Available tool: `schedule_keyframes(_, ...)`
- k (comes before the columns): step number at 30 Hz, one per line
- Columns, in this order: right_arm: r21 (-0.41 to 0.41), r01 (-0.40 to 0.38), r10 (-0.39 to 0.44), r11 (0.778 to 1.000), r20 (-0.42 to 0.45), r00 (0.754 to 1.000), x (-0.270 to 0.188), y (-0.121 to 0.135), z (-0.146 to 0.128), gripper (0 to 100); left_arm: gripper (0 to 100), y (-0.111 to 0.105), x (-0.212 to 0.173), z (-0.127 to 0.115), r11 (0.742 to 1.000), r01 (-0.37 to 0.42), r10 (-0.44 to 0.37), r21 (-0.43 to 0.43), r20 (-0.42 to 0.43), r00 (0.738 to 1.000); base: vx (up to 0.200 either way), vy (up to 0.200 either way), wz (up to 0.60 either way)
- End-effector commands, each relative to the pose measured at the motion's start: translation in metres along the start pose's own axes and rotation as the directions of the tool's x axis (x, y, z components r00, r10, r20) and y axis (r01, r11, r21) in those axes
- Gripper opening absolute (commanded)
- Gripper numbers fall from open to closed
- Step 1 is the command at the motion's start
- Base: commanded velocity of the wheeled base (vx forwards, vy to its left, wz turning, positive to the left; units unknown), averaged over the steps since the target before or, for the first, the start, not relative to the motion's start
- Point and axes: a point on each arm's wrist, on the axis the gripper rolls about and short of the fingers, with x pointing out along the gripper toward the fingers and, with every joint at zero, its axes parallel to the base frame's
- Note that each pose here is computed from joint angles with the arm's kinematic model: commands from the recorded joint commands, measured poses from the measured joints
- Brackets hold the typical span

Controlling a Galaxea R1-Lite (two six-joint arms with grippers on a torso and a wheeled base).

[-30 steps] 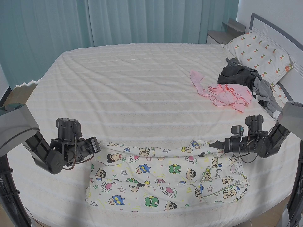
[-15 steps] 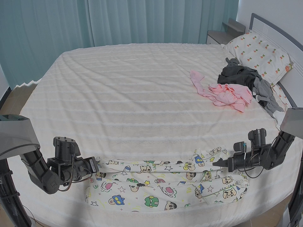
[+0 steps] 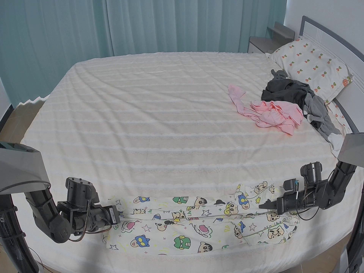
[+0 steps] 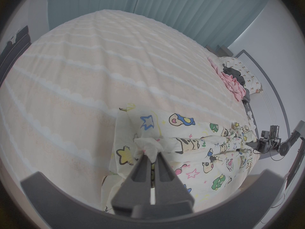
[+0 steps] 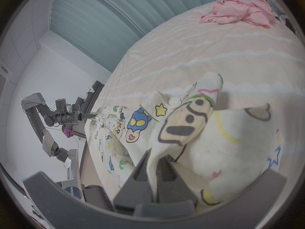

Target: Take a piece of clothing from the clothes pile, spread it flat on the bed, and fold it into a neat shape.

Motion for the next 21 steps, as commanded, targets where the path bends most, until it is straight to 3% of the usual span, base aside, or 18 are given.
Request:
schedule_keyframes(1, 0.023, 0.008, -0.008, 1.0, -0.016, 1.0, 0.0, -0.002, -0.005, 0, 0, 0.003, 0.003, -0.006, 1.0, -0.014, 0.014, -0.003, -0.032, 0.999, 0.0, 0.0, 0.0)
schedule_keyframes(3, 0.032, 0.013, -0.013, 0.999, -0.019, 1.0, -0.001, -0.005, -0.007, 0, 0, 0.004, 0.004, -0.007, 1.0, -0.017, 0.017, -0.005, -0.037, 0.999, 0.0, 0.0, 0.0)
schedule_keyframes(4, 0.039, 0.014, -0.013, 0.999, -0.023, 1.0, -0.001, -0.005, -0.009, 100, 0, 0.004, 0.004, -0.008, 1.0, -0.019, 0.019, -0.005, -0.04, 0.999, 0.0, 0.0, 0.0)
schedule_keyframes(5, 0.042, 0.015, -0.014, 0.999, -0.023, 1.0, -0.001, -0.005, -0.009, 100, 100, 0.004, 0.005, -0.008, 1.0, -0.021, 0.02, -0.007, -0.041, 0.999, 0.0, 0.0, 0.0)
schedule_keyframes(15, 0.105, 0.07, -0.069, 0.992, -0.007, 0.998, -0.021, -0.015, -0.019, 100, 100, 0.008, -0.003, -0.014, 0.998, -0.029, 0.027, -0.048, -0.047, 0.999, 0.0, 0.0, 0.0)
schedule_keyframes(21, 0.158, 0.152, -0.157, 0.976, 0.023, 0.987, -0.041, -0.027, -0.022, 100, 100, 0.021, -0.012, -0.008, 0.982, -0.029, 0.031, -0.187, 0.004, 1.0, 0.0, 0.0, 0.0)
